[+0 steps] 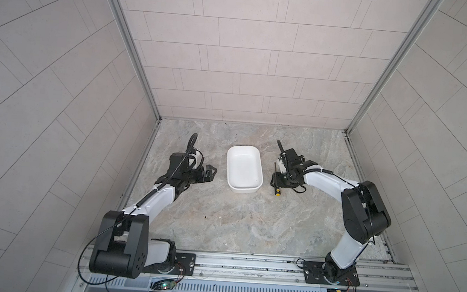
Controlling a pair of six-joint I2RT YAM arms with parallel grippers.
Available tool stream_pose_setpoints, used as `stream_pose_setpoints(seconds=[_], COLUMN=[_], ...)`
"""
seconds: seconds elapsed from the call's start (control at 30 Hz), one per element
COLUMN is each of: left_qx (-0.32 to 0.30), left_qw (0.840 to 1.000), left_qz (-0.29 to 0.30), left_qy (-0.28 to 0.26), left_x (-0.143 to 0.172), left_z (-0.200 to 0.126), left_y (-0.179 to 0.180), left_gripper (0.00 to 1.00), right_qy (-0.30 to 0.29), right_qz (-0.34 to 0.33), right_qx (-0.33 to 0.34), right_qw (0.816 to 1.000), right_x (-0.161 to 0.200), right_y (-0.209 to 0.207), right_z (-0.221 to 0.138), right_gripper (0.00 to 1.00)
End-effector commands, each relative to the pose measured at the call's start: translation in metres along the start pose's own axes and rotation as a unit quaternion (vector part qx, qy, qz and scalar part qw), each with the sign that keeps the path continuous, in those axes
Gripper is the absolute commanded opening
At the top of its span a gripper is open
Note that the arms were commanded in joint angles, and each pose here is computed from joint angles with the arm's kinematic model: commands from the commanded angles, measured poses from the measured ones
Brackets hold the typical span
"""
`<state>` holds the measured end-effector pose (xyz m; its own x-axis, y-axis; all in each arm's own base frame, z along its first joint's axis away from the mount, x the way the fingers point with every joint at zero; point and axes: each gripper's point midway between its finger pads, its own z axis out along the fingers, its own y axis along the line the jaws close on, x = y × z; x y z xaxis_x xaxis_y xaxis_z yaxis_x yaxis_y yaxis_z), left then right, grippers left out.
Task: Put the screwdriver in the bin
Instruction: Pick up the screwdriver from the center of the table.
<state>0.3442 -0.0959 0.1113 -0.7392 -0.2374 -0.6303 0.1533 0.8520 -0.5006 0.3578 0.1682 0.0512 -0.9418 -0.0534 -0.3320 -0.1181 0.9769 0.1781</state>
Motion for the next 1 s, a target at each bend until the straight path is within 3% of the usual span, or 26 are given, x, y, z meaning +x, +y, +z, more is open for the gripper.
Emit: stream_pose_setpoints(seconds=[0.0,0.2,0.37,0.6,0.73,0.97], left_qx=[0.014,0.014,0.013,0.012,0.009,0.006], left_qw=[1.0,1.0,1.0,1.0,1.0,1.0], left_qz=[0.014,0.016,0.017,0.017,0.018,0.02], left_qy=[-0.015,-0.015,-0.016,-0.015,-0.013,-0.015], left_x=[-0.014,-0.014,-0.015,-0.013,-0.012,-0.011], left_z=[-0.004,-0.004,-0.005,-0.005,-0.005,-0.007], left_y=[-0.012,-0.013,-0.013,-0.012,-0.011,-0.011], left_gripper=[1.0,1.0,1.0,1.0,1.0,1.0], right_qy=[0.014,0.034,0.043,0.043,0.039,0.017], right_qz=[0.006,0.006,0.005,0.003,0.001,0.004], right_qx=[0.03,0.047,0.047,0.049,0.04,0.022], right_qw=[0.999,0.998,0.998,0.998,0.998,1.0], right_x=[0.004,0.011,0.014,0.014,0.011,-0.002], right_y=[-0.005,-0.008,-0.007,-0.008,-0.005,0.001], right_z=[0.006,0.019,0.022,0.018,0.01,-0.016], right_gripper=[0.58,0.51,0.34,0.21,0.0,0.0])
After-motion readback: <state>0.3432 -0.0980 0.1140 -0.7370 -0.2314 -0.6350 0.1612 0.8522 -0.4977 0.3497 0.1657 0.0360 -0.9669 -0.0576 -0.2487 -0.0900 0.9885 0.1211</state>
